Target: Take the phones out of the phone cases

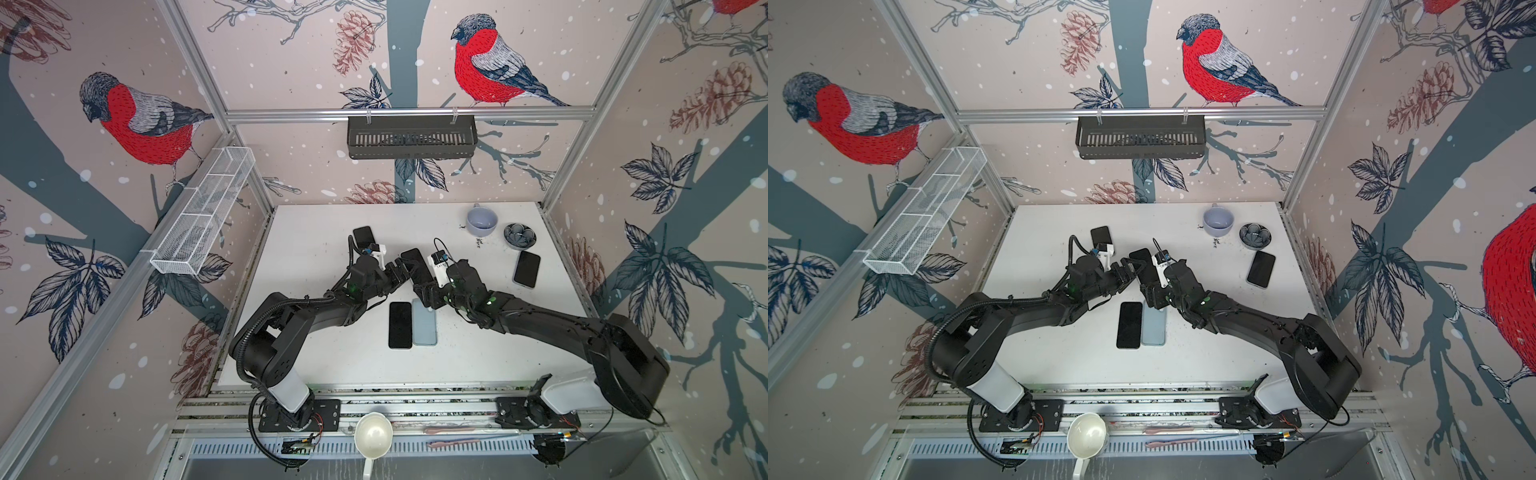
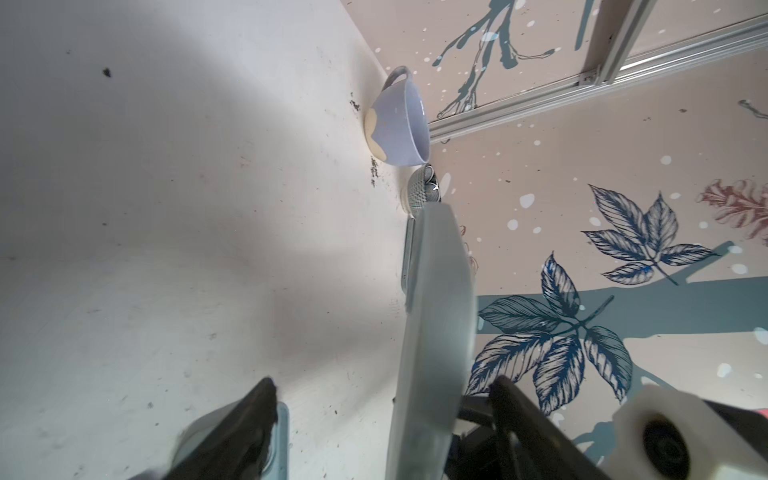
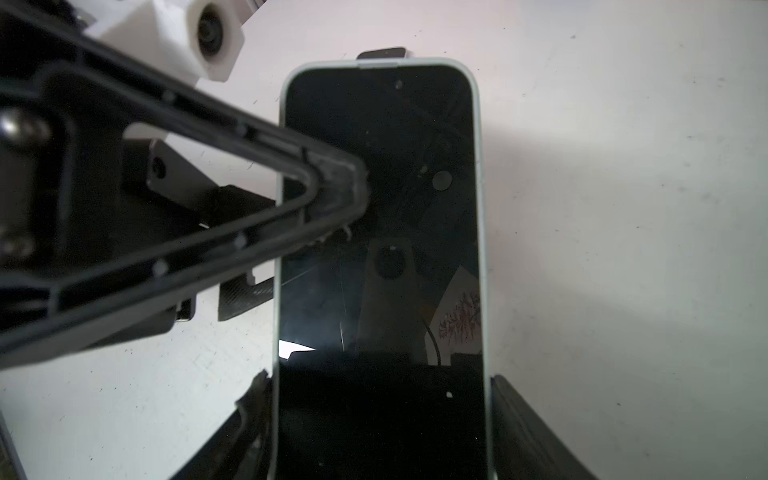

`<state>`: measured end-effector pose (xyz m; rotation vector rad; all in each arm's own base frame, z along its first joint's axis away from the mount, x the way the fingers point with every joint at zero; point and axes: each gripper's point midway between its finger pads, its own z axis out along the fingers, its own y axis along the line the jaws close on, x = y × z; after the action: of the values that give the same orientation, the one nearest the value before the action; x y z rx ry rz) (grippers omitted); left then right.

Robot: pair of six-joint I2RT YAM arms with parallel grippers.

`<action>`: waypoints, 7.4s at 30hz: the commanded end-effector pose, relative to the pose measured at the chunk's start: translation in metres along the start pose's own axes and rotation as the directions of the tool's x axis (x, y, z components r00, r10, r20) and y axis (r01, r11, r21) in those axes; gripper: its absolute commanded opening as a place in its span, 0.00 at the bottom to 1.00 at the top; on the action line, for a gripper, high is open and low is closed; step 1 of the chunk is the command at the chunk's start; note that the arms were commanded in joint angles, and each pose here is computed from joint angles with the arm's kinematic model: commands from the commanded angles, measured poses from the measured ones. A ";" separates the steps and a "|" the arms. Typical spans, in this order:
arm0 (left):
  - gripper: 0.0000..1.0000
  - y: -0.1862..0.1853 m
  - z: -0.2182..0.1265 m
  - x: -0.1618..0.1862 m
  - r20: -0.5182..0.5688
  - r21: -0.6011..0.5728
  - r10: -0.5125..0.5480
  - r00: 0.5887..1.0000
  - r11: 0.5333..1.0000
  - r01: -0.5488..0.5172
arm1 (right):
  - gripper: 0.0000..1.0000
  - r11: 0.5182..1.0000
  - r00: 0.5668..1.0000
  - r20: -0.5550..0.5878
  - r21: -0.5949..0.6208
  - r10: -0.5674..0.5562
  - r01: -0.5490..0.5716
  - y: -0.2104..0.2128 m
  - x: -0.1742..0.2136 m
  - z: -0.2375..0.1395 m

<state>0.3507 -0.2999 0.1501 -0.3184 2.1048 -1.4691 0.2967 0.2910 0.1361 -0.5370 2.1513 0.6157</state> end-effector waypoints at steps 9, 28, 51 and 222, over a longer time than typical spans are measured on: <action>0.46 -0.018 -0.007 -0.006 0.021 0.096 0.002 1.000 0.995 -0.004 | 0.29 1.000 0.996 0.088 0.003 -0.032 0.031 0.007 -0.012 -0.015; 0.00 -0.077 -0.047 -0.008 0.108 0.153 0.106 0.989 0.981 -0.122 | 0.87 0.994 0.982 0.177 -0.104 0.062 -0.044 0.027 -0.009 -0.065; 0.00 -0.214 -0.134 -0.003 0.278 0.448 0.177 0.944 0.846 -0.291 | 1.00 0.658 0.812 0.306 -0.743 0.498 -0.123 0.095 -0.025 -0.190; 0.00 -0.234 -0.186 0.081 0.271 0.606 0.833 0.483 0.242 -0.758 | 0.15 0.413 0.644 0.533 -0.498 -0.549 0.763 0.115 -0.024 -0.157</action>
<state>0.1616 -0.2793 0.3763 1.0094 1.2844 -1.3764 0.1487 0.2913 0.2652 -1.5320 1.1849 0.9814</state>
